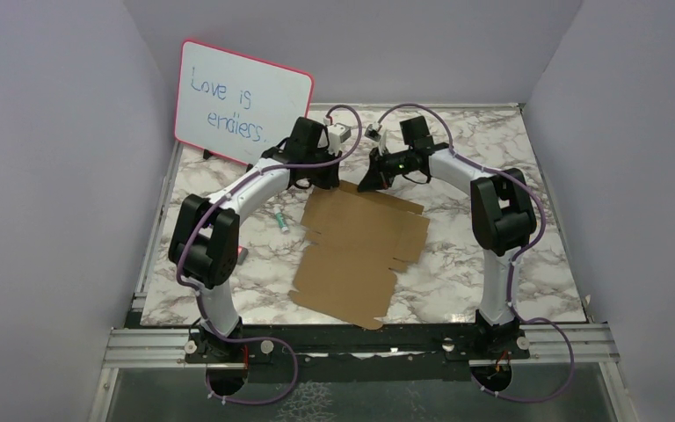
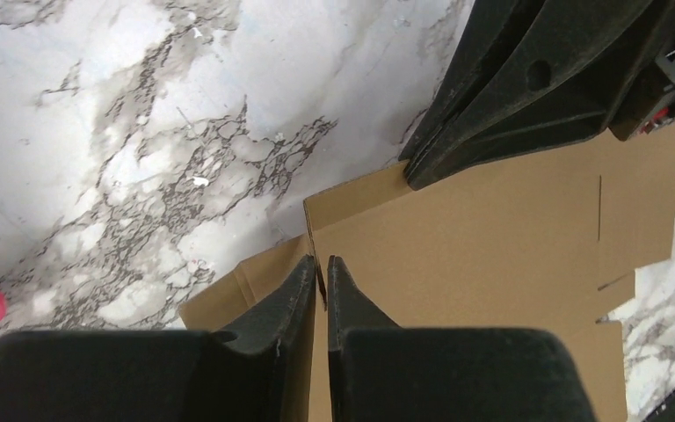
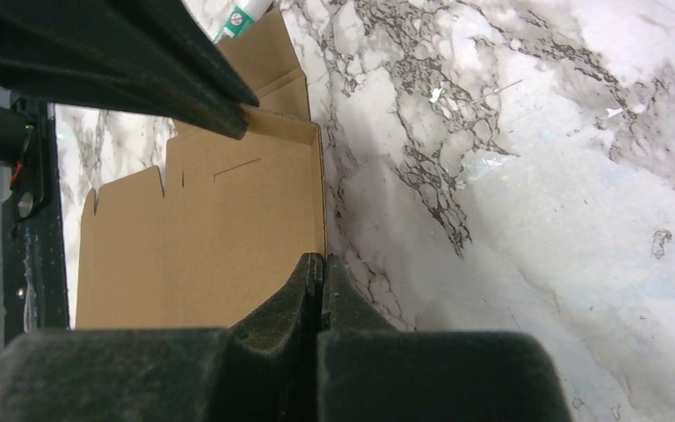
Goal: Fold the paper box
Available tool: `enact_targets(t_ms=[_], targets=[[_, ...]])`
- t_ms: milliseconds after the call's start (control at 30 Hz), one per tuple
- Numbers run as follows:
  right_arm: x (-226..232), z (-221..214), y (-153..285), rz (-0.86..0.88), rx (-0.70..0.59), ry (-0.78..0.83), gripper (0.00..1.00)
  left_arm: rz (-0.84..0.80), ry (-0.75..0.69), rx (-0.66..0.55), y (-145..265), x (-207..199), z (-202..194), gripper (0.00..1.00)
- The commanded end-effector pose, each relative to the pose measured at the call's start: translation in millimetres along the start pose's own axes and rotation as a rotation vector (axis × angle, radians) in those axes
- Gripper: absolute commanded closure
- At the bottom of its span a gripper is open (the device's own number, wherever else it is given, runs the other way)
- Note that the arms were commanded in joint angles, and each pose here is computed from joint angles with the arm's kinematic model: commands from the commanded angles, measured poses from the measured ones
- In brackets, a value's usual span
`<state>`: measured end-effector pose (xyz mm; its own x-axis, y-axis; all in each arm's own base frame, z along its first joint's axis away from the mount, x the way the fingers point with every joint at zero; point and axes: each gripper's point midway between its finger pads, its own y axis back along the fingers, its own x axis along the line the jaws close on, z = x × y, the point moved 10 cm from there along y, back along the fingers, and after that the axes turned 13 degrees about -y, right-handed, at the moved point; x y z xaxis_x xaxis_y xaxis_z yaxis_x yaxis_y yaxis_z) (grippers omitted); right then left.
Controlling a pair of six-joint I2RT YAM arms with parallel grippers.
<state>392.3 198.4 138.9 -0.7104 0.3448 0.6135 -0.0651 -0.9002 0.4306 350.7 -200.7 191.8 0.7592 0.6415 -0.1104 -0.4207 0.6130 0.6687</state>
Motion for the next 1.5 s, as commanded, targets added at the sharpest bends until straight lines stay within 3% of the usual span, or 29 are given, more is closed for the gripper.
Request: enact_targets(t_ms=[0, 333, 633, 900, 1033, 1467], targets=[[0.1, 9.9, 1.4, -0.082, -0.043, 0.024, 0.99, 0.156, 0.025, -0.041, 16.5, -15.7, 21.3, 0.9], [2.1, 12.0, 2.2, -0.098, -0.063, 0.022, 0.99, 0.155, 0.057, -0.028, -4.0, -37.0, 19.6, 0.89], [5.4, 10.9, 5.7, -0.11, -0.066, 0.039, 0.99, 0.282, 0.037, -0.046, 26.8, -28.7, 22.5, 0.84], [14.4, 7.7, 10.3, -0.091, -0.087, 0.057, 0.99, 0.266, 0.195, -0.036, 67.5, -18.5, -40.1, 0.68], [18.4, 8.8, 12.1, -0.079, -0.096, 0.062, 0.99, 0.199, 0.313, -0.074, 77.5, -20.7, -72.6, 0.65], [26.0, 7.7, 15.1, -0.047, -0.106, 0.082, 0.99, 0.066, 0.536, -0.156, 55.5, -36.7, -124.5, 0.48]])
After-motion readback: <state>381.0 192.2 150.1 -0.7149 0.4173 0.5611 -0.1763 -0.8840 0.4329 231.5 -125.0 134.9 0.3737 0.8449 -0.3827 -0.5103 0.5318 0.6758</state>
